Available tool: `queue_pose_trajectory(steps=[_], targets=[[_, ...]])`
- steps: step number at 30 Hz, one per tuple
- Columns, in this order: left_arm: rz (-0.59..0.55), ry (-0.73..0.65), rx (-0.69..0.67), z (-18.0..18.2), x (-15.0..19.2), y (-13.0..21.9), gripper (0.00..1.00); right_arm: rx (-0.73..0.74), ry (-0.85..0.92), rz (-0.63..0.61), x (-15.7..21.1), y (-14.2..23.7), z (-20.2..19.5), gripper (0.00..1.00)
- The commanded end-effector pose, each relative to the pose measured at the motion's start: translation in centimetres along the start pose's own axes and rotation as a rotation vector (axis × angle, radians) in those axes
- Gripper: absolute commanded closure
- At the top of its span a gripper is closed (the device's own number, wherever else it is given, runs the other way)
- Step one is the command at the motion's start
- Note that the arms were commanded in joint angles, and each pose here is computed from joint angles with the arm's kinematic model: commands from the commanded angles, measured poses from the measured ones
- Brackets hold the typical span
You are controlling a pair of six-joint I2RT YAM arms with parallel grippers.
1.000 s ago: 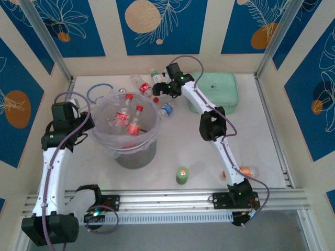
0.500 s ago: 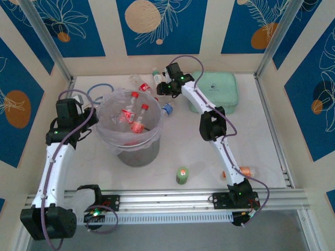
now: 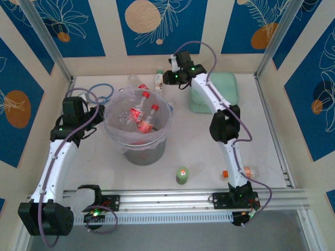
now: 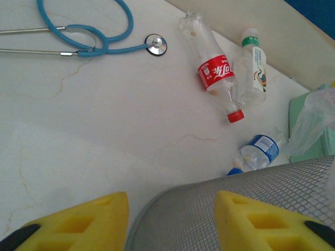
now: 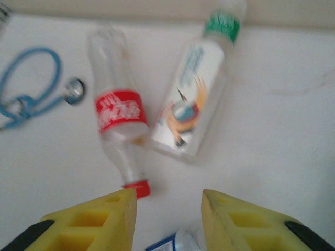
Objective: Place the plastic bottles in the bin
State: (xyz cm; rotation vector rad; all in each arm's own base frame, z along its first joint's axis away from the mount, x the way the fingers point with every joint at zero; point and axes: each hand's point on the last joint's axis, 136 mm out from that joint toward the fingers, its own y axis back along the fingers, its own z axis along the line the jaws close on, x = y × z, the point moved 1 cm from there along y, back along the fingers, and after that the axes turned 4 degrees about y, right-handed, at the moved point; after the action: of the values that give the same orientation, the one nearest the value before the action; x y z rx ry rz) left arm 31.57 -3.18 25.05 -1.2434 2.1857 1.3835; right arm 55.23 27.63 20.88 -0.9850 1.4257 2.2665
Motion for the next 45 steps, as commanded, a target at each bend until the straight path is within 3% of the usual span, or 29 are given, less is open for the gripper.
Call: queue_pose_trajectory(steps=[1,3,7,11,22,29,38,45], targets=[[-0.028,-0.027,0.056,-2.0,-1.2,1.9,0.48,-0.009,-0.039,0.023,0.5,1.2,-0.1,0.58],[-0.030,-0.036,0.070,-2.4,-1.4,2.3,0.43,0.023,-0.083,0.052,1.6,1.6,-0.5,0.51],[-0.037,-0.053,0.074,-2.8,-1.8,3.0,0.33,0.032,-0.233,0.092,4.2,2.3,-0.6,0.21],[-0.065,-0.062,0.081,-3.1,-2.3,3.8,0.25,0.029,-0.349,0.126,7.2,2.1,0.4,0.07],[-0.049,-0.079,0.095,-3.0,-1.3,4.5,0.17,0.004,-0.562,0.172,12.3,-2.8,0.0,0.08],[-0.039,-0.095,0.101,-2.8,-0.5,5.2,0.16,0.027,-0.559,0.177,13.2,-3.5,-0.7,0.21],[-0.039,-0.094,0.104,-2.5,0.0,5.3,0.15,0.033,-0.584,0.239,15.6,-5.2,-0.7,0.14],[-0.039,-0.075,0.124,-2.5,0.6,5.5,0.15,0.008,-0.596,0.236,15.9,-6.2,-0.8,0.23]])
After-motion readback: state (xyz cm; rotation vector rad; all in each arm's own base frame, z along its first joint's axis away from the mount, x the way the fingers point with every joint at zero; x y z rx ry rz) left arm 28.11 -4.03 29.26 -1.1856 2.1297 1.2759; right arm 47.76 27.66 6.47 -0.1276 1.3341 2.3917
